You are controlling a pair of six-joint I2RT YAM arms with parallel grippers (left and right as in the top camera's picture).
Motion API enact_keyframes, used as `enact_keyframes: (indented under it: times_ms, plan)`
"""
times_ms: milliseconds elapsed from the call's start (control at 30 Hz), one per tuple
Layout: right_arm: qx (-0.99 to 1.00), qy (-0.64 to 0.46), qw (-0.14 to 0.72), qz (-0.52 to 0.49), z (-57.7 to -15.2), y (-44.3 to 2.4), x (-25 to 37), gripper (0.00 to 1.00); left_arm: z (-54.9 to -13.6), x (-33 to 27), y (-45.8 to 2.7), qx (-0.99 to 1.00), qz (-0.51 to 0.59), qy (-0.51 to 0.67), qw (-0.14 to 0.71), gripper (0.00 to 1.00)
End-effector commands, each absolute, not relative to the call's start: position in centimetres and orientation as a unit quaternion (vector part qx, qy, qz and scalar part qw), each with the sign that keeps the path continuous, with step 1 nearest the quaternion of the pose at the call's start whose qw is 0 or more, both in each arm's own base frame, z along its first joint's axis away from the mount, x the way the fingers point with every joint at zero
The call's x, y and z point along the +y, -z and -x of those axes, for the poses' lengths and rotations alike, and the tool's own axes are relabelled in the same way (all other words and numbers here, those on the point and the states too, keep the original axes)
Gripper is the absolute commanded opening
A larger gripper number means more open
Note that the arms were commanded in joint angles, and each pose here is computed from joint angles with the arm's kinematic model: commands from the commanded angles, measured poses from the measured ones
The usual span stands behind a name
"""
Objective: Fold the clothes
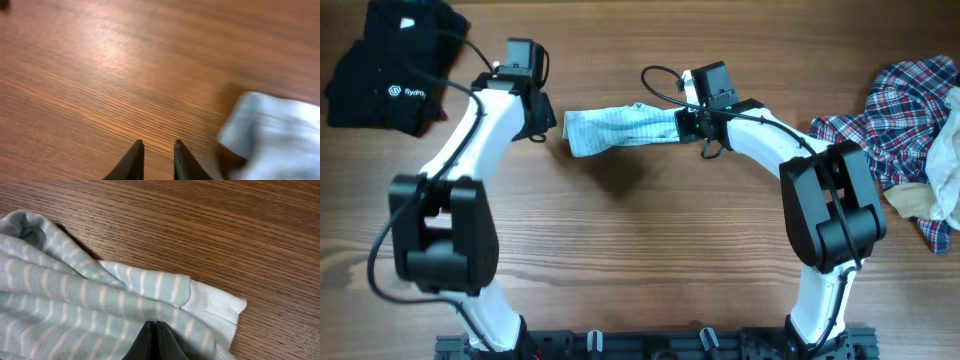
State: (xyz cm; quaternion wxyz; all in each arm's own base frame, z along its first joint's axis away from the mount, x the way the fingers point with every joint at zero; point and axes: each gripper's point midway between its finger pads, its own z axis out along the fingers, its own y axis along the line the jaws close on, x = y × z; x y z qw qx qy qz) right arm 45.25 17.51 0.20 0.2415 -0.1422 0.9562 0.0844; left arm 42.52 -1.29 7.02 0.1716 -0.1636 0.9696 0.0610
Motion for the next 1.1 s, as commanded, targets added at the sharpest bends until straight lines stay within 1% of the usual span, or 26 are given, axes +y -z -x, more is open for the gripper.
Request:
enact_keyframes:
  times_ms: [0,67,233,333,433,533,600,633,667,833,1067]
  plan:
    - [0.96,-0.072,0.24,0.129,-44.9,-0.1,16.6,0.05,-42.6,-7.6,-10.0,0.971,0.125,0.094,0.183,0.2]
    - [0.959,-0.082,0.24,0.128,-44.9,-0.2,17.0,0.04,-42.7,-10.4,-10.3,0.967,0.105,0.146,0.179,0.21]
    - [0.957,-0.107,0.241,0.123,-44.8,-0.9,17.7,0.04,-43.1,-13.9,-9.2,0.964,0.092,0.187,0.168,0.24]
    - [0.952,-0.115,0.255,0.123,-45.1,-2.2,18.0,0.04,-43.5,-14.6,-7.3,0.965,0.088,0.191,0.158,0.25]
    - [0.945,-0.12,0.278,0.123,-45.5,-4.5,18.1,0.04,-43.3,-14.5,-4.5,0.97,0.091,0.181,0.131,0.25]
    - [0.934,-0.129,0.309,0.125,-45.8,-7.7,18.4,0.04,-43.4,-14.5,-3.4,0.973,0.082,0.177,0.125,0.25]
    - [0.92,-0.172,0.324,0.141,-45.6,-9.8,19.8,0.04,-43.4,-14.5,-3.2,0.973,0.082,0.177,0.125,0.26]
    - [0.908,-0.212,0.326,0.158,-45.3,-10.6,21.2,0.04,-43.6,-14.6,-3.0,0.973,0.082,0.178,0.126,0.26]
    - [0.901,-0.234,0.325,0.169,-45.1,-10.9,22.0,0.04,-43.7,-14.6,-3.0,0.972,0.082,0.178,0.127,0.26]
    - [0.896,-0.249,0.32,0.178,-45.1,-10.2,22.9,0.04,-43.9,-14.6,-2.7,0.972,0.081,0.179,0.13,0.25]
    - [0.898,-0.259,0.293,0.201,-44.5,-6.0,25.6,0.04,-44.6,-14.7,-2.8,0.97,0.079,0.183,0.143,0.25]
